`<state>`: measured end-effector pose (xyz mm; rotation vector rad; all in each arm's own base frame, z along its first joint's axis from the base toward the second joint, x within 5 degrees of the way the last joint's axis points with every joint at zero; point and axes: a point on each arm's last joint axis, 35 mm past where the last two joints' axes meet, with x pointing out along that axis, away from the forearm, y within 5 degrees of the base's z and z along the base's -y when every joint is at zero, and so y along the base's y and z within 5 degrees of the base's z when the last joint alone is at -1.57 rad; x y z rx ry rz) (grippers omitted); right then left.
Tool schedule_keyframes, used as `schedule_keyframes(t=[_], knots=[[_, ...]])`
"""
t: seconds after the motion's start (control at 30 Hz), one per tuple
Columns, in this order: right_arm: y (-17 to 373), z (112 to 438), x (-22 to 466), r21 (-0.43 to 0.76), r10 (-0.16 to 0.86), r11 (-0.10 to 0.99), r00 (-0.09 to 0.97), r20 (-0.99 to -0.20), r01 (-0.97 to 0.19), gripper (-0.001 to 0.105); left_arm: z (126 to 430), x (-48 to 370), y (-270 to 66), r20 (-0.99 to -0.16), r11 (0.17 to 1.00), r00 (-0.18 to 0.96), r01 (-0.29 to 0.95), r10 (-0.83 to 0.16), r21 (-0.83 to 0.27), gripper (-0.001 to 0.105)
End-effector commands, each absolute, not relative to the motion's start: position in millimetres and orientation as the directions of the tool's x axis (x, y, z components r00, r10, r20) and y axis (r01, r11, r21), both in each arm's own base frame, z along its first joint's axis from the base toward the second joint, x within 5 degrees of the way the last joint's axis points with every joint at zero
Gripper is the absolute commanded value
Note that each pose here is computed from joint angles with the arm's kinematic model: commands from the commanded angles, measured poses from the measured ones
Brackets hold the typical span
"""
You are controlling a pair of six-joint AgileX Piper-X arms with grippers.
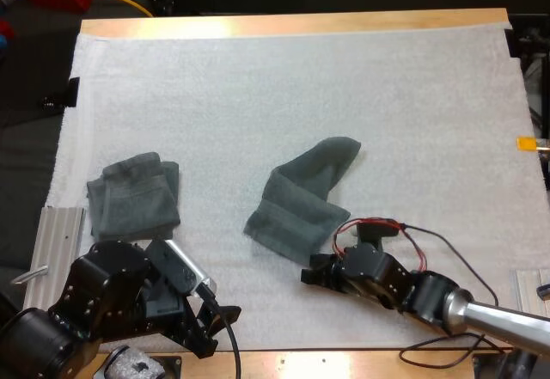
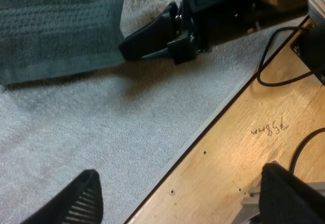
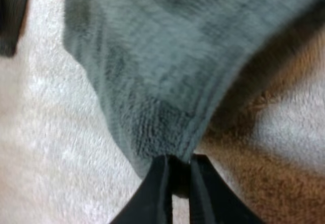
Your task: Pick towel from pile, fold and stack
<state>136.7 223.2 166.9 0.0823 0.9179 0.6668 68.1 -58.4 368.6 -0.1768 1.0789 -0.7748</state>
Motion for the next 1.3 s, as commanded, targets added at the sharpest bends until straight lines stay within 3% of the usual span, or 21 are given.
schedule_keyframes(t=[0.0, 0.3, 0.67, 1.07, 1.27], knots=[[222.3, 173.3, 136.7, 0.282, 0.541, 0.792, 0.409, -0.735, -0.542, 0.001, 370.7, 66.1, -58.0, -0.717, 0.720, 0.238, 0.483, -0.655, -0.498, 0.062], [235.3, 223.1, 147.2, 0.047, 0.448, 0.731, 0.427, -0.785, -0.681, 0.001, 370.7, 66.2, -57.9, -0.718, 0.722, 0.240, 0.483, -0.654, -0.496, 0.062], [251.0, 318.5, 165.5, -0.265, 0.371, 0.667, 0.619, -0.692, -0.696, 0.001, 370.5, 66.5, -57.6, -0.723, 0.731, 0.250, 0.479, -0.644, -0.486, 0.062], [245.4, 405.8, 170.9, -0.539, 0.261, 0.626, 0.803, -0.536, -0.563, 0.001, 370.1, 67.3, -56.9, -0.732, 0.747, 0.270, 0.478, -0.625, -0.461, 0.062], [231.9, 429.8, 171.8, -0.711, 0.086, 0.559, 0.883, -0.461, -0.425, 0.001, 369.8, 68.1, -56.0, -0.744, 0.765, 0.295, 0.483, -0.600, -0.426, 0.062]])
